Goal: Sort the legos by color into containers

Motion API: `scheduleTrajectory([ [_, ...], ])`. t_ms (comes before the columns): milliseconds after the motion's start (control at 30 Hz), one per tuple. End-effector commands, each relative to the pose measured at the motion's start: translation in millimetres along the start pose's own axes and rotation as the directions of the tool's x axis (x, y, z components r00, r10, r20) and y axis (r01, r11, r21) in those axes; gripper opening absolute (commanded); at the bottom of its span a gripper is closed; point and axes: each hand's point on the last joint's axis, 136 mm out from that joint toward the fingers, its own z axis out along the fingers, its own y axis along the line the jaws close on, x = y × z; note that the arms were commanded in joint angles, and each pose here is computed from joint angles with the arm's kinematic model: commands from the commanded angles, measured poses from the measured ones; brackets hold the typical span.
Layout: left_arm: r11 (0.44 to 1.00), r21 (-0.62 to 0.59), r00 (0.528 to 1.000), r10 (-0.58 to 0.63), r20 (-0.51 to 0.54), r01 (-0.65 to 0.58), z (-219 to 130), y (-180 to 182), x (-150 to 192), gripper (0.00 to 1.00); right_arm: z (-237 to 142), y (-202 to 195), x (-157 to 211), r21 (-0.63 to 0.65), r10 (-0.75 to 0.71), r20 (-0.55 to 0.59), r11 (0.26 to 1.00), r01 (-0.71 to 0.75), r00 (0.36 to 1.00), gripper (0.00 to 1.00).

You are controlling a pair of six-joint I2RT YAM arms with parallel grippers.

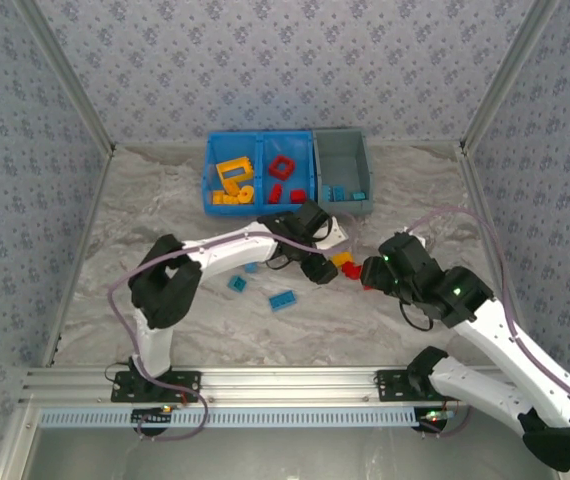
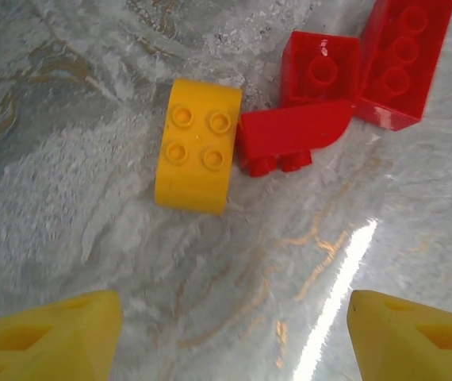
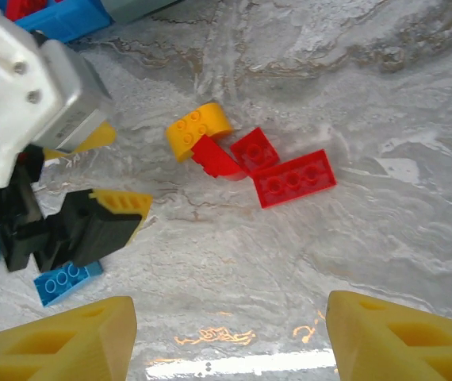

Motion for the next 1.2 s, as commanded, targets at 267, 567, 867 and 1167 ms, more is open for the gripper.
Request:
scheduleTrajectory([
  [267, 0.986, -0.067, 0.989, 0.15, -0.016, -0.151, 47, 8, -17, 0.75, -18, -3, -15, 0.02, 0.019, 0.048, 1.0, -0.02, 0.999, 0.68],
  [567, 0.987, -0.031, 0.987, 0.153, -0.051, -0.155, 72, 5, -16, 0.56, -15, -2, -13, 0.015, 0.019, 0.045, 1.0, -0.02, 0.999, 0.67],
  [867, 0.987, -0.019, 0.986, 0.156, -0.063, -0.158, 74, 3, -19, 0.27, -12, -1, -9, 0.005, 0.021, 0.036, 1.0, -0.022, 0.999, 0.67],
  [1167, 0.983, -0.181, 0.991, -0.012, 0.134, 0.037, -14, 18, -36, 0.25, -26, 46, -26, -0.213, -0.114, 0.1, 0.968, 0.134, 0.988, 0.67],
])
